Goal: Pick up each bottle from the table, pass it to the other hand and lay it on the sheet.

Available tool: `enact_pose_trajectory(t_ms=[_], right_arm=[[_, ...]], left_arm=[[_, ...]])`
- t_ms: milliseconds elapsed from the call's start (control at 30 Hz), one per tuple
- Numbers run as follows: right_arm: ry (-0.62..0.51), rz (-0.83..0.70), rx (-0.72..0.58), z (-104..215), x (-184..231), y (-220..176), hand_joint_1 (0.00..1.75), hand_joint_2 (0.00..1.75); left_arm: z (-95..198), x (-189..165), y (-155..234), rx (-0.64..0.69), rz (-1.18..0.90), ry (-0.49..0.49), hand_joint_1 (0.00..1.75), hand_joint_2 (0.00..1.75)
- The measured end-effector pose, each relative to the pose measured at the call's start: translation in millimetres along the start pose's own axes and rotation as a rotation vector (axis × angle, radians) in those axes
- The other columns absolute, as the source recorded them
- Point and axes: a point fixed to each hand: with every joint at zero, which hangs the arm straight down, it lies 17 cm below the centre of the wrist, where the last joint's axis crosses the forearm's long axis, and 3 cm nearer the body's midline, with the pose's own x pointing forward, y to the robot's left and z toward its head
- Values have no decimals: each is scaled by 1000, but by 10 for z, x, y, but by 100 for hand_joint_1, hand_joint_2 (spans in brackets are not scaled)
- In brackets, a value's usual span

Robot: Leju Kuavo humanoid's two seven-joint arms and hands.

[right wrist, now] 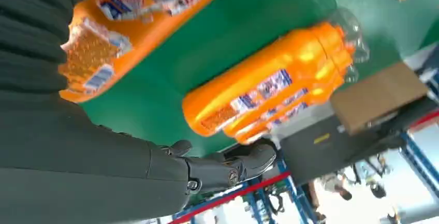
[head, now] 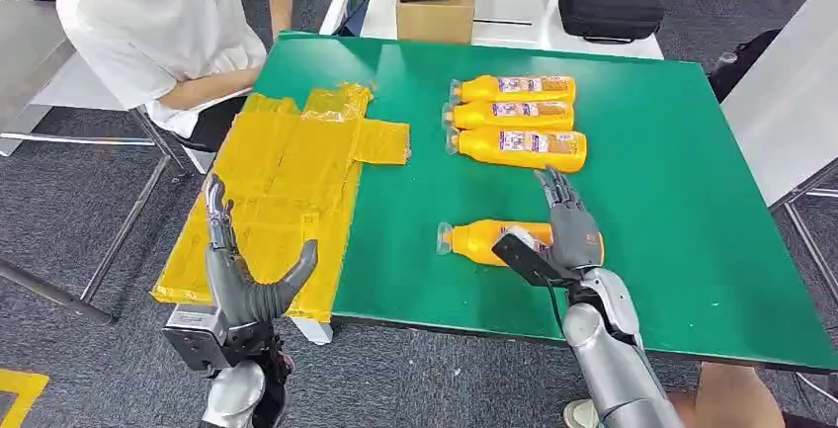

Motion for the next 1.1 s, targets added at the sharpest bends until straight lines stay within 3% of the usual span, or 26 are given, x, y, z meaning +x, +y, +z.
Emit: enact_pose_trajectory(t_ms=[367, 667, 800, 1100], right_arm=[[-62, 78, 179, 402, 139, 462, 0, 175], [10, 282, 244, 790, -192, 499, 0, 175], [24, 337, 229, 830, -283, 419, 0, 175], [58, 291, 192, 646, -444, 187, 0, 175]], left_arm=[[0, -30, 70, 17, -17, 7, 0, 175], [50, -43, 171, 33, -58, 10, 0, 175], [68, -53, 189, 30, -70, 14, 0, 175], [72, -73, 176, 21, -64, 25, 0, 175]])
